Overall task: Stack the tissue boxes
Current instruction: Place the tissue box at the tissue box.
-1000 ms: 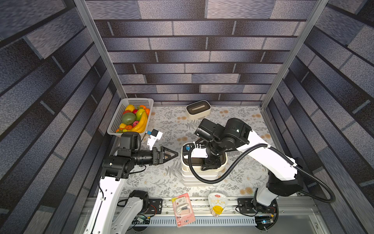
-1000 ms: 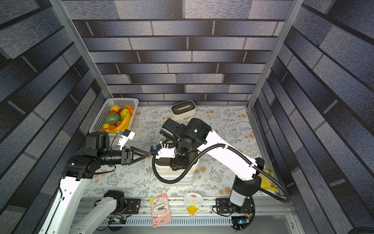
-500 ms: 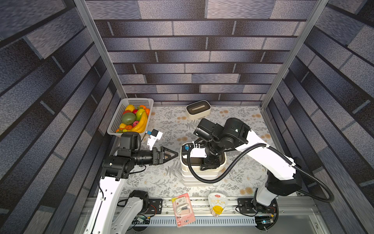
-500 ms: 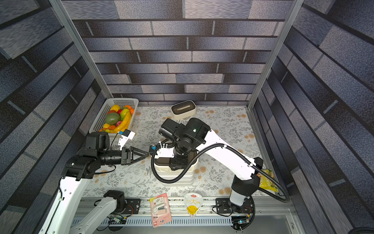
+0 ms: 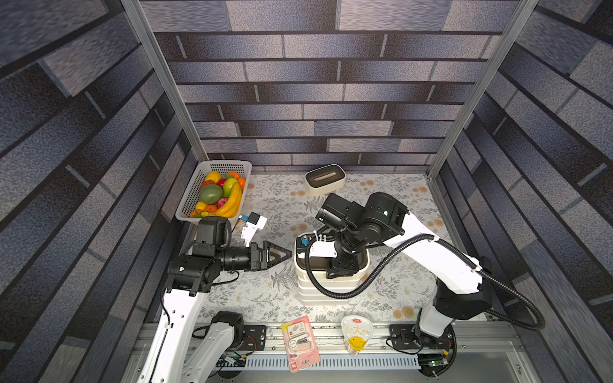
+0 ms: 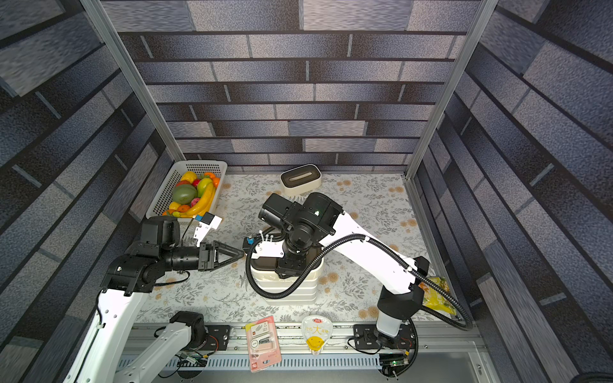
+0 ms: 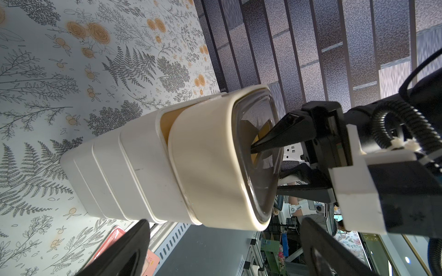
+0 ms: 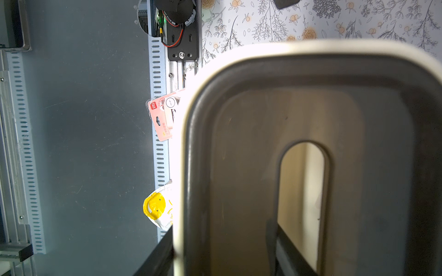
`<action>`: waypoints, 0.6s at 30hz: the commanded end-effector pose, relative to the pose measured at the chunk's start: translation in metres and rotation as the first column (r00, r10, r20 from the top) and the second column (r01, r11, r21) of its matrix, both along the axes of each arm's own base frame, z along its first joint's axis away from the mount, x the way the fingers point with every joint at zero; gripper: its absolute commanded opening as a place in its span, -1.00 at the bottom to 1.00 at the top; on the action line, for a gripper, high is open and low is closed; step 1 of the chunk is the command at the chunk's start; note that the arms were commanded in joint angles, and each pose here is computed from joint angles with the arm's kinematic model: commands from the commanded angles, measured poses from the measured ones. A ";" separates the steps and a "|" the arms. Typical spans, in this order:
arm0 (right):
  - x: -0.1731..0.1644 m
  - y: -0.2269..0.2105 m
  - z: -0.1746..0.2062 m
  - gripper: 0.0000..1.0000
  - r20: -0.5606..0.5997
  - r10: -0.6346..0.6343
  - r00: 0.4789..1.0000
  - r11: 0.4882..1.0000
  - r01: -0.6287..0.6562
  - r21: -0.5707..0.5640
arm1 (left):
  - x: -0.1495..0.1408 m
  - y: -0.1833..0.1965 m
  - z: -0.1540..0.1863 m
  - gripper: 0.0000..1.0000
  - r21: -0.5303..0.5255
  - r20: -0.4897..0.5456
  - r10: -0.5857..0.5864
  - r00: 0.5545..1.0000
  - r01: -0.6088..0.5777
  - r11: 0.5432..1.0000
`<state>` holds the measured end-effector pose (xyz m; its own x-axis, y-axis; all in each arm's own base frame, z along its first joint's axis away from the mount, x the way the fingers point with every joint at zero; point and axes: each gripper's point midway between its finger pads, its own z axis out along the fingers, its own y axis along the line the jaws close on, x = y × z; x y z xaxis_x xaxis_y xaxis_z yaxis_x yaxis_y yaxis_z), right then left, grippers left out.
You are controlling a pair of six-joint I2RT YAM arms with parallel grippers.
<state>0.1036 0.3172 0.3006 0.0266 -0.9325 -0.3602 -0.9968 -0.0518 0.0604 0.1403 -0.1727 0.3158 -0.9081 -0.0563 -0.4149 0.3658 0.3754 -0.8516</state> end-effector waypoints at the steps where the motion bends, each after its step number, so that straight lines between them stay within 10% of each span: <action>1: -0.025 -0.030 -0.006 0.11 -0.100 0.005 0.995 0.991 -0.018 -0.134 | -0.006 0.000 -0.002 1.00 -0.006 0.012 -0.023 1.000 0.023 1.000; 18: -0.022 -0.030 -0.009 0.23 -0.080 -0.015 0.997 0.988 0.002 -0.153 | -0.007 0.000 -0.003 1.00 -0.006 0.011 -0.023 1.000 0.023 1.000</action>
<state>0.0992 0.3189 0.3004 0.0175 -0.9328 -0.3599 -0.9962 -0.0469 0.0731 0.1380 -0.1724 0.3131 -0.9088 -0.0514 -0.4141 0.3663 0.3769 -0.8507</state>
